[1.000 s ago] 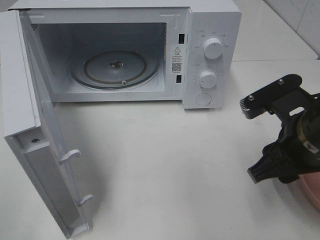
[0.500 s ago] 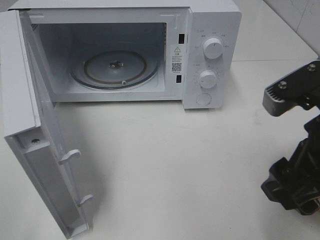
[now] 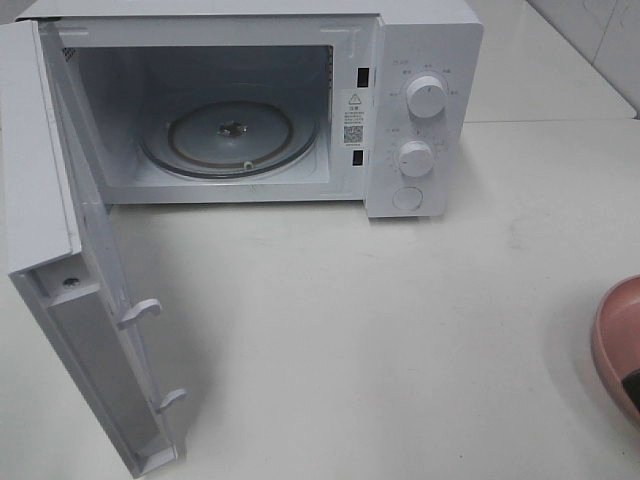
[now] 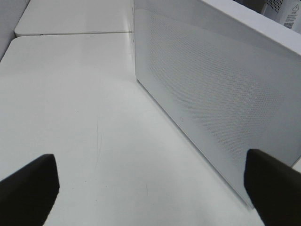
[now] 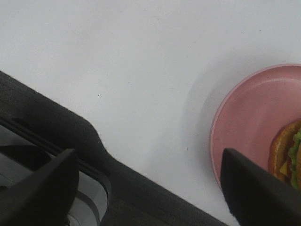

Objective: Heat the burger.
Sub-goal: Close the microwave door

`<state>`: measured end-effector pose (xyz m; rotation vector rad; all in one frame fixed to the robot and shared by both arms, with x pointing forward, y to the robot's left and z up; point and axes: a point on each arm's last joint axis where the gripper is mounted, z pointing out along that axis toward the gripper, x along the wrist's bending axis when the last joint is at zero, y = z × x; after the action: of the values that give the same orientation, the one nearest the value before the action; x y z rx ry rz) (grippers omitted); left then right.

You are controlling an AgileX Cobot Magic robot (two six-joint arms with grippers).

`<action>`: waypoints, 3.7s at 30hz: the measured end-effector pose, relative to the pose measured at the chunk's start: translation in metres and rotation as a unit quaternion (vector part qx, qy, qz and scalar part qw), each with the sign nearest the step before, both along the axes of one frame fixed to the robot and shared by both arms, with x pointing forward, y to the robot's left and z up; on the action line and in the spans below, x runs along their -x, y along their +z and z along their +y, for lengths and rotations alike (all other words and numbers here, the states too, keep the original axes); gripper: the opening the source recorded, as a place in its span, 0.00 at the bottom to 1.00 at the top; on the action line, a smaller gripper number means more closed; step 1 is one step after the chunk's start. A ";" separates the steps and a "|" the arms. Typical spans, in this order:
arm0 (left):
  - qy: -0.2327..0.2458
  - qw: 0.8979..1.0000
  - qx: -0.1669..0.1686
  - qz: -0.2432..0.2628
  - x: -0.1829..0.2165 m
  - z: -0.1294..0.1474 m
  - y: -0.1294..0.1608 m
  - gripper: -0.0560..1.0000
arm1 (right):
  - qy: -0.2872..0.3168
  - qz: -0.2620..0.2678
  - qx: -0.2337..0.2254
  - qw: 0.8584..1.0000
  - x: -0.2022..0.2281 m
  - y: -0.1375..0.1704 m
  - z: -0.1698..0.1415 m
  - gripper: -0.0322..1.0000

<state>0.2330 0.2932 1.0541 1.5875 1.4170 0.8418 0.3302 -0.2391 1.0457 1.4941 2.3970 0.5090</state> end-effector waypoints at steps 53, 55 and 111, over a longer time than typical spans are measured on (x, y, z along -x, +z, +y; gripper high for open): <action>0.000 1.000 0.000 0.000 0.000 0.000 0.000 0.99 | -0.223 -0.270 -0.104 0.931 0.102 0.003 -0.065 0.77; 0.000 1.000 0.000 0.000 0.000 0.000 0.000 0.99 | -0.223 -0.270 -0.104 0.931 0.102 0.003 -0.065 0.77; 0.016 1.000 0.000 -0.014 -0.048 0.000 0.023 0.55 | -0.223 -0.270 -0.104 0.931 0.102 0.003 -0.065 0.77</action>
<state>0.2811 0.2931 1.0767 1.5510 1.4248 0.8795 0.2284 -0.3044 1.0485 1.6462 1.5670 0.9368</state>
